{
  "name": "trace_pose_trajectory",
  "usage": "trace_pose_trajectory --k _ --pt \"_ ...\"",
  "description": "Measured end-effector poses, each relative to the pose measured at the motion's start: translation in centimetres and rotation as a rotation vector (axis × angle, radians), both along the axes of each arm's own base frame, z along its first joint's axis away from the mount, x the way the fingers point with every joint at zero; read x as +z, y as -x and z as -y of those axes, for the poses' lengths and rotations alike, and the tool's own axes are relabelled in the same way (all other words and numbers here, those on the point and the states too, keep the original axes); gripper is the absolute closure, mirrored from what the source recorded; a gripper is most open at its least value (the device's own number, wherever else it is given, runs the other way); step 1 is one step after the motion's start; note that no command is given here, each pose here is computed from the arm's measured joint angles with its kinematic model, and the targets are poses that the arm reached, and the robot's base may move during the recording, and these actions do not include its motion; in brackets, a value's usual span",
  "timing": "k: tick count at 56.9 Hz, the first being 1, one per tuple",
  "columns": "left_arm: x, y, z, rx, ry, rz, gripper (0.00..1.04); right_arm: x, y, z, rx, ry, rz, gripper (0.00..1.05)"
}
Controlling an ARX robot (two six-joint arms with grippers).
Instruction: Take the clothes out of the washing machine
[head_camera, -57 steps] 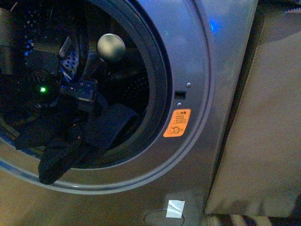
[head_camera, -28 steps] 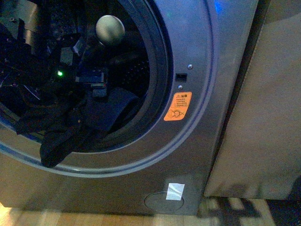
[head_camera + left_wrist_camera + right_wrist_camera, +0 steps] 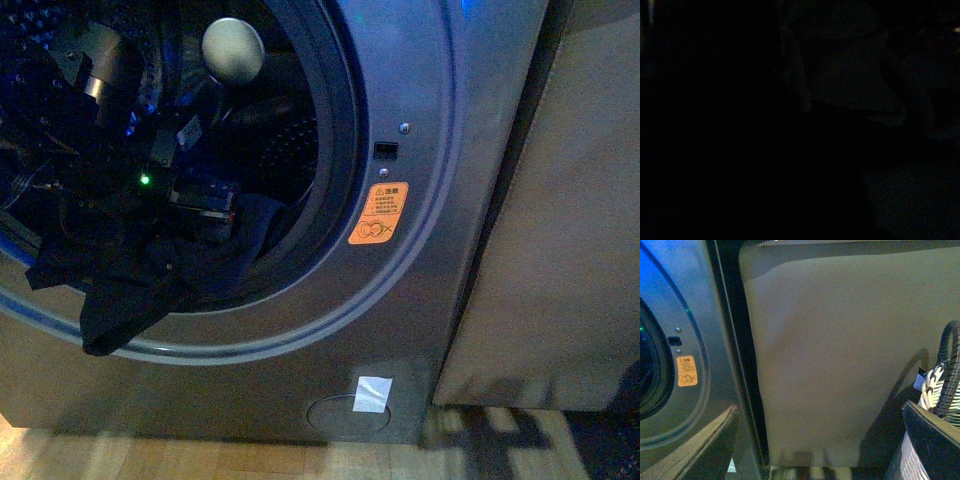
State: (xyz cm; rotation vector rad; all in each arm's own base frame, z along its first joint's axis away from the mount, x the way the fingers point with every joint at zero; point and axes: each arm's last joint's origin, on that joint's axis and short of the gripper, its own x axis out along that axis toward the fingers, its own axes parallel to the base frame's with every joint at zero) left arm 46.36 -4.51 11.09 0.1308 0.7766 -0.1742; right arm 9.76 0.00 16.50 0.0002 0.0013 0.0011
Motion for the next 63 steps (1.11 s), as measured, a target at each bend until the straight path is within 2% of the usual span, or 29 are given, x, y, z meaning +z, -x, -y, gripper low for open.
trace_pose_trajectory --k 6,20,32,41,50,55,63 --pt "-0.4 -0.1 -0.2 0.008 -0.056 0.009 0.07 0.0 0.0 0.0 0.000 0.000 0.000 0.07" --pt "-0.6 -0.1 -0.3 0.020 -0.086 -0.003 0.07 0.0 0.0 0.0 0.000 0.000 0.000 0.07" --pt "-0.9 0.3 -1.0 0.031 -0.082 -0.006 0.35 0.0 0.0 0.0 0.000 0.000 0.000 0.07" --pt "-0.7 1.6 -2.1 0.028 -0.052 0.007 0.63 0.0 0.0 0.0 0.000 0.000 0.000 0.07" --pt "-0.2 3.6 -2.8 0.006 -0.012 0.024 0.82 0.0 0.0 0.0 0.000 0.000 0.000 0.07" --pt "0.6 5.9 -3.1 -0.024 0.018 0.045 0.86 0.0 0.0 0.0 0.000 0.000 0.000 0.07" --pt "2.2 9.4 -3.2 -0.084 0.058 0.102 0.87 0.0 0.0 0.0 0.000 0.000 0.000 0.07"
